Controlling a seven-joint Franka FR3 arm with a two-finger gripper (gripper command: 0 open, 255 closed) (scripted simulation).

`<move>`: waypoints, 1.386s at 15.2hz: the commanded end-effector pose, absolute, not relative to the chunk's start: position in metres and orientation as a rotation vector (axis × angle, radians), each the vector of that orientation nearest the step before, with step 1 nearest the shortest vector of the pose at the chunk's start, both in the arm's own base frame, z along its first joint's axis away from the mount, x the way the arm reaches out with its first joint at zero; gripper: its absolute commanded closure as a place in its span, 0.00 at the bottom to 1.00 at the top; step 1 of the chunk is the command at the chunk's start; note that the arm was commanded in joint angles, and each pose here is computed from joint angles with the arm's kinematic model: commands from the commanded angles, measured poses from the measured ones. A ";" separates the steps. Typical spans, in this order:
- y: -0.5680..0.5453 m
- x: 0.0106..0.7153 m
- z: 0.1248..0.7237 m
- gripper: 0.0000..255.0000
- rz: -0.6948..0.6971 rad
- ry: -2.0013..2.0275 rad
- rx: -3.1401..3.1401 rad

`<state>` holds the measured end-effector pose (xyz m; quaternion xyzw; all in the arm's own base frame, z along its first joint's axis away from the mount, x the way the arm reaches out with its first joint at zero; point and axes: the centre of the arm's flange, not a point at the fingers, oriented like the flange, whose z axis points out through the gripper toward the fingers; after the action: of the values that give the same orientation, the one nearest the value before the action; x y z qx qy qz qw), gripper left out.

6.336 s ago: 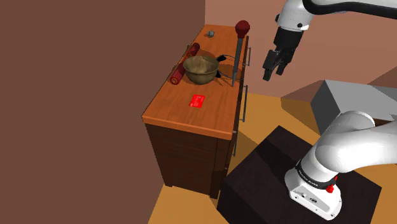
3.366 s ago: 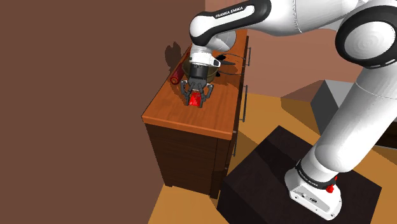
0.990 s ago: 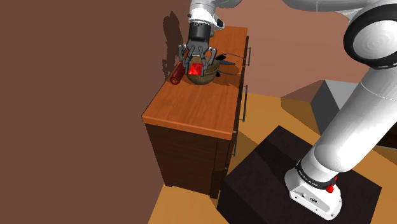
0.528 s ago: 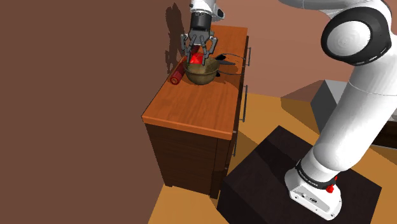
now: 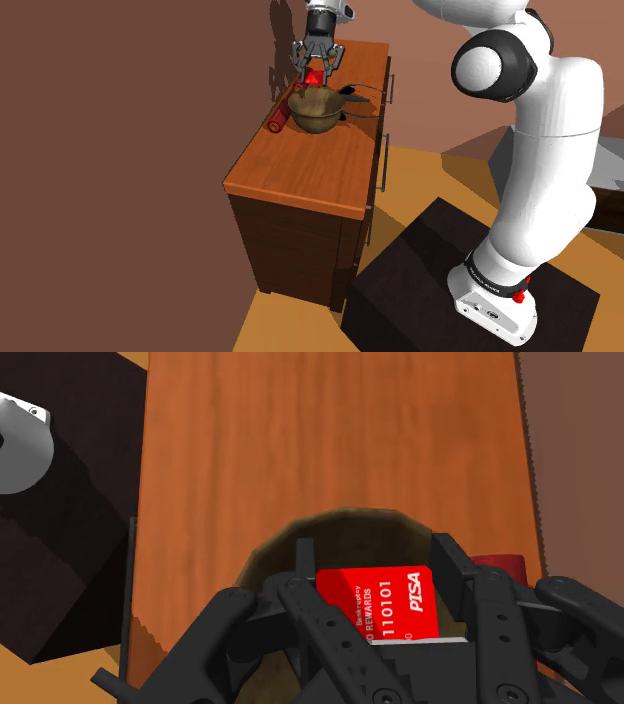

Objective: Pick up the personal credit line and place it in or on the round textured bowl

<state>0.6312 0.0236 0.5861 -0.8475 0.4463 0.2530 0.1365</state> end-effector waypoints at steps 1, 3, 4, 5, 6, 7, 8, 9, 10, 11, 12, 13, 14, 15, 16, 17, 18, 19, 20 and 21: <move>0.021 0.635 0.579 1.00 0.732 1.291 -2.454; 0.021 0.635 0.568 1.00 0.732 1.291 -2.454; 0.021 0.635 0.563 1.00 0.732 1.291 -2.454; 0.021 0.635 0.558 1.00 0.732 1.291 -2.454; 0.021 0.635 0.552 1.00 0.732 1.291 -2.454; 0.021 0.635 0.547 1.00 0.732 1.291 -2.454; 0.021 0.635 0.542 1.00 0.732 1.291 -2.454; 0.021 0.635 0.537 1.00 0.732 1.291 -2.454; 0.021 0.635 0.531 1.00 0.732 1.291 -2.454; 0.021 0.635 0.526 1.00 0.732 1.291 -2.454; 0.021 0.635 0.521 1.00 0.732 1.291 -2.454; 0.021 0.635 0.515 1.00 0.732 1.291 -2.454; 0.021 0.635 0.514 1.00 0.732 1.291 -2.454; 0.021 0.635 0.514 1.00 0.732 1.291 -2.454; 0.021 0.635 0.514 1.00 0.732 1.291 -2.454; 0.021 0.635 0.514 1.00 0.732 1.291 -2.454; 0.021 0.635 0.514 1.00 0.732 1.291 -2.454; 0.021 0.635 0.514 1.00 0.732 1.291 -2.454; 0.021 0.635 0.514 1.00 0.732 1.291 -2.454; 0.021 0.635 0.514 1.00 0.732 1.291 -2.454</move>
<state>0.6351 0.0210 0.5141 -0.8477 0.4459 0.2529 0.1363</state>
